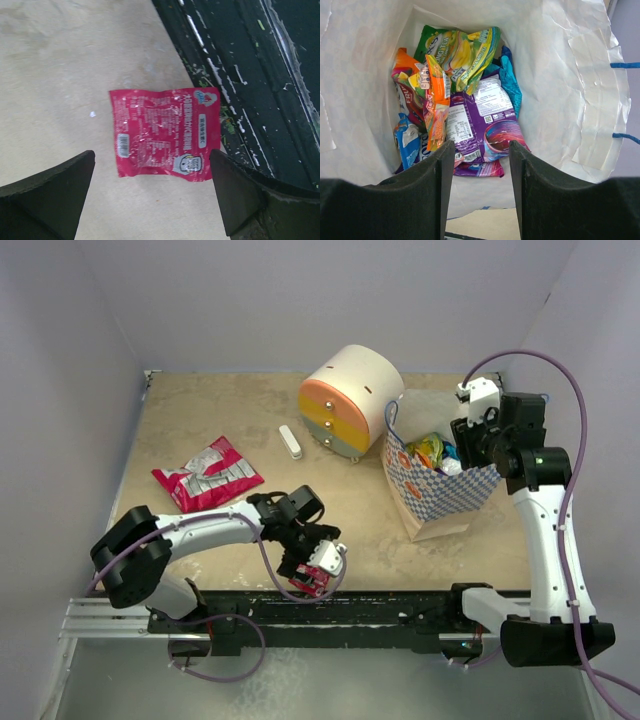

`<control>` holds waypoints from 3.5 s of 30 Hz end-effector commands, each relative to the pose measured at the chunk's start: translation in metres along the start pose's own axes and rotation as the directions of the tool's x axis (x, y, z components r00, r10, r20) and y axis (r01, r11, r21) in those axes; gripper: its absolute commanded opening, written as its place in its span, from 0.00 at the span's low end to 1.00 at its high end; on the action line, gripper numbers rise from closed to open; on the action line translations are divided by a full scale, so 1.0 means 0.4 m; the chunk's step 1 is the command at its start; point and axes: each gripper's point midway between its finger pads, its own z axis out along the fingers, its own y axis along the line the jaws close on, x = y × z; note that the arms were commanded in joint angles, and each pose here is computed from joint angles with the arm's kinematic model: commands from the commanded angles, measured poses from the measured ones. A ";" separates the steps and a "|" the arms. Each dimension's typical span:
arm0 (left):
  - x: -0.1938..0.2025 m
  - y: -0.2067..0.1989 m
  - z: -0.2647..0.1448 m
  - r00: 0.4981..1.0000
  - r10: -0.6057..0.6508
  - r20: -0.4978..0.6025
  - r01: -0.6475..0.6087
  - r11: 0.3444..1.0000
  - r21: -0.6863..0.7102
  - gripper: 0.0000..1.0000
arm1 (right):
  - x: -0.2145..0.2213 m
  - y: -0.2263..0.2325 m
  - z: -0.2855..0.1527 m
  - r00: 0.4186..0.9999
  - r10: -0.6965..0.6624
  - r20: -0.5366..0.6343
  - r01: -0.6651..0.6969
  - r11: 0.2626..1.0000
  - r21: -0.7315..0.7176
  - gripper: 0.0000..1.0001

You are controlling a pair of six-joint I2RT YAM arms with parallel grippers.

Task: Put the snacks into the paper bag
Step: Place the snack in the paper bag, then pick up the snack from the center of the board.

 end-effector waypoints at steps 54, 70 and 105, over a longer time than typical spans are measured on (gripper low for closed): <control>-0.029 0.126 -0.115 0.997 -0.069 0.029 0.073 0.983 -0.168 0.06 | -0.232 0.031 -0.090 0.948 -0.113 0.296 0.163 0.975 -0.150 0.56; -0.075 0.251 -0.432 0.964 -0.100 0.247 0.202 0.878 -0.433 0.00 | -0.444 0.315 -0.280 0.709 -0.099 0.698 0.529 0.729 -0.434 0.60; -0.302 0.186 -0.646 0.787 0.004 0.617 0.221 0.932 -0.288 0.00 | -0.284 0.738 -0.122 0.694 -0.239 0.679 0.720 0.242 -0.651 0.45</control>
